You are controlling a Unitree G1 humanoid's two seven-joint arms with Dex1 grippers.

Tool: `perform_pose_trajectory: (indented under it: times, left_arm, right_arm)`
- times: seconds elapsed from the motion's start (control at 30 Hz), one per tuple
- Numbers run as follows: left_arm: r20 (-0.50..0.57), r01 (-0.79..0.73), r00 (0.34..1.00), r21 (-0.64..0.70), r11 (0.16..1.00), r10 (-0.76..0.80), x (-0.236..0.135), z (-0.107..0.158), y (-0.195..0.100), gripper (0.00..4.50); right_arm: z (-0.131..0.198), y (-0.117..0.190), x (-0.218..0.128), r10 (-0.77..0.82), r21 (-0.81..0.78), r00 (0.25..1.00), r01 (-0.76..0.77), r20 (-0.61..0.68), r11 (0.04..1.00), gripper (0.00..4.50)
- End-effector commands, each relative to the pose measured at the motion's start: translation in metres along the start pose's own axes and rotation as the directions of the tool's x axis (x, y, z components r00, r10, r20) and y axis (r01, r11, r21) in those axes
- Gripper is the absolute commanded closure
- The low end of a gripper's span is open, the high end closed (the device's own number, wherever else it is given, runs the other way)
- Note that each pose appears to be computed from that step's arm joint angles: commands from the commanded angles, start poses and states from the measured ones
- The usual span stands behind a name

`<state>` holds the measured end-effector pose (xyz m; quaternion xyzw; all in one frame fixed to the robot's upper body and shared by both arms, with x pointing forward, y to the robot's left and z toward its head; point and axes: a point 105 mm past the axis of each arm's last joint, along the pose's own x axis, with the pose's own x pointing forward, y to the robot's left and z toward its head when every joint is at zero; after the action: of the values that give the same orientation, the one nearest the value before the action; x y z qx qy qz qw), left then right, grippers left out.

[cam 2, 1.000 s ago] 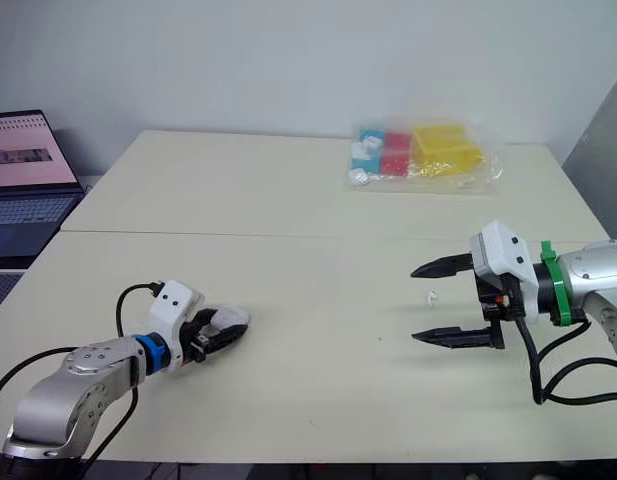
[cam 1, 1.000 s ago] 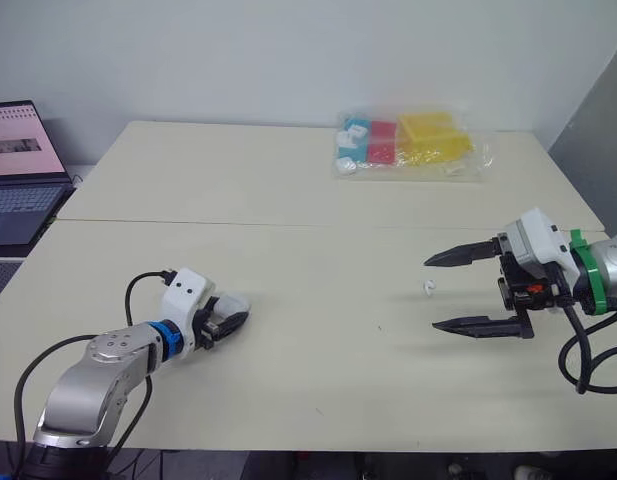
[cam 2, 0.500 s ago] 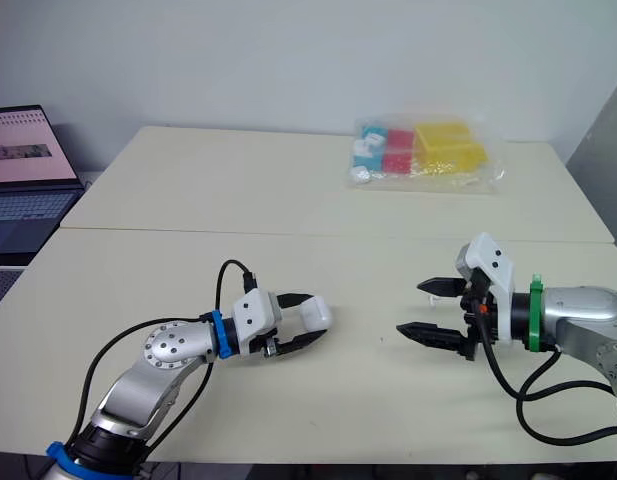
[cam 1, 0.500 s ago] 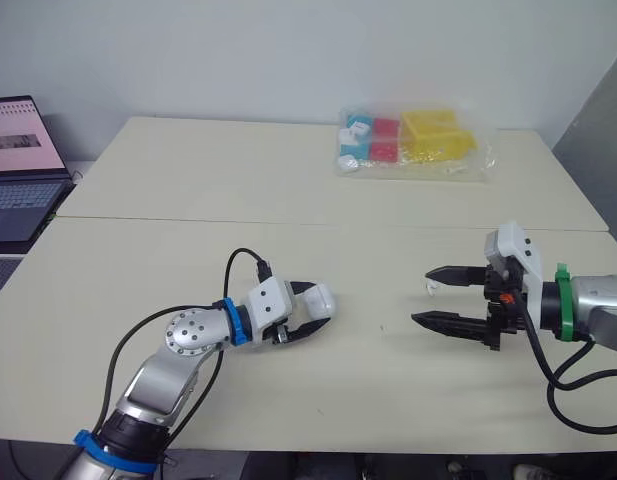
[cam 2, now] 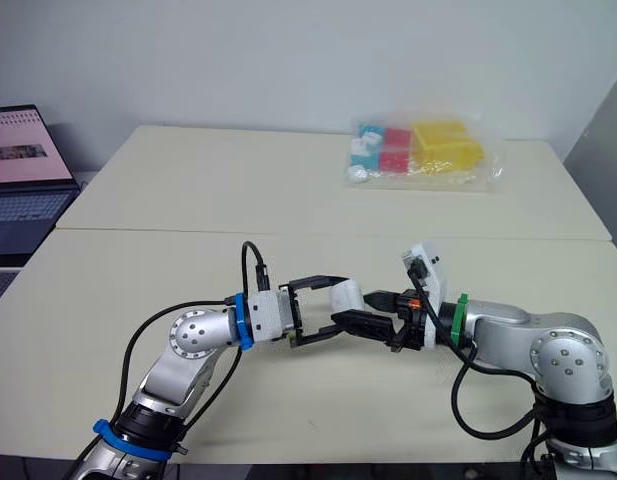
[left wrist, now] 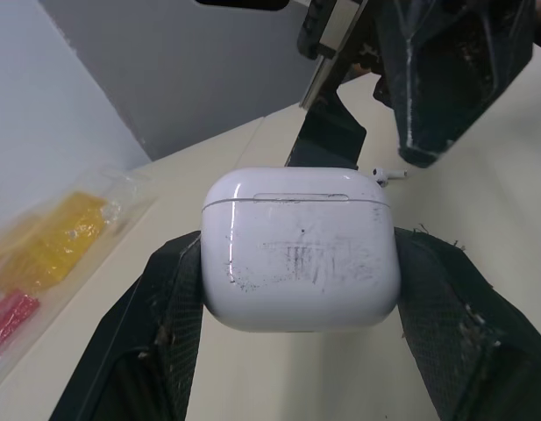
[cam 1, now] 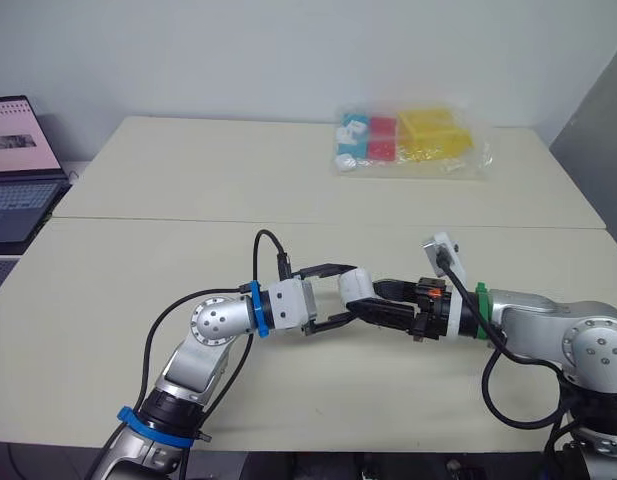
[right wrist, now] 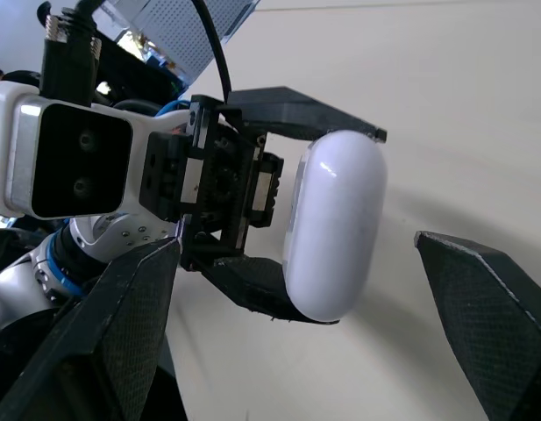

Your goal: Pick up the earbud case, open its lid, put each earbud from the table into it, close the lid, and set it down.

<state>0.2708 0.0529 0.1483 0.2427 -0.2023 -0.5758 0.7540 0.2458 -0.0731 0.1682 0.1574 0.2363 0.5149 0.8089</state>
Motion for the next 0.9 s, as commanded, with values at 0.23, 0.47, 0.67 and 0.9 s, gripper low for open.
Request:
perform_pose_trajectory:
  times: [0.23, 0.47, 0.67, 0.9]
  left_arm:
    - [0.069, -0.019, 0.997, 0.035, 0.999, 0.017, -0.002, 0.015, -0.002, 1.72]
    - [0.085, -0.033, 0.996, 0.027, 0.999, 0.030, -0.002, 0.018, -0.004, 1.72]
    - [0.108, -0.045, 0.993, 0.029, 0.999, 0.042, 0.000, 0.021, -0.003, 1.72]
    - [0.125, -0.047, 0.991, 0.046, 0.998, 0.041, 0.002, 0.022, -0.004, 1.72]
  right_arm:
    - [0.003, 0.006, -0.003, 0.064, 0.030, 0.998, -0.063, -0.012, 0.998, 0.38]
    - [0.001, 0.010, -0.006, 0.113, 0.061, 0.993, -0.111, -0.034, 0.992, 2.84]
    - [0.002, 0.011, -0.005, 0.117, 0.058, 0.992, -0.114, -0.053, 0.992, 3.75]
    - [0.004, 0.011, -0.004, 0.121, 0.069, 0.991, -0.117, -0.056, 0.991, 3.75]
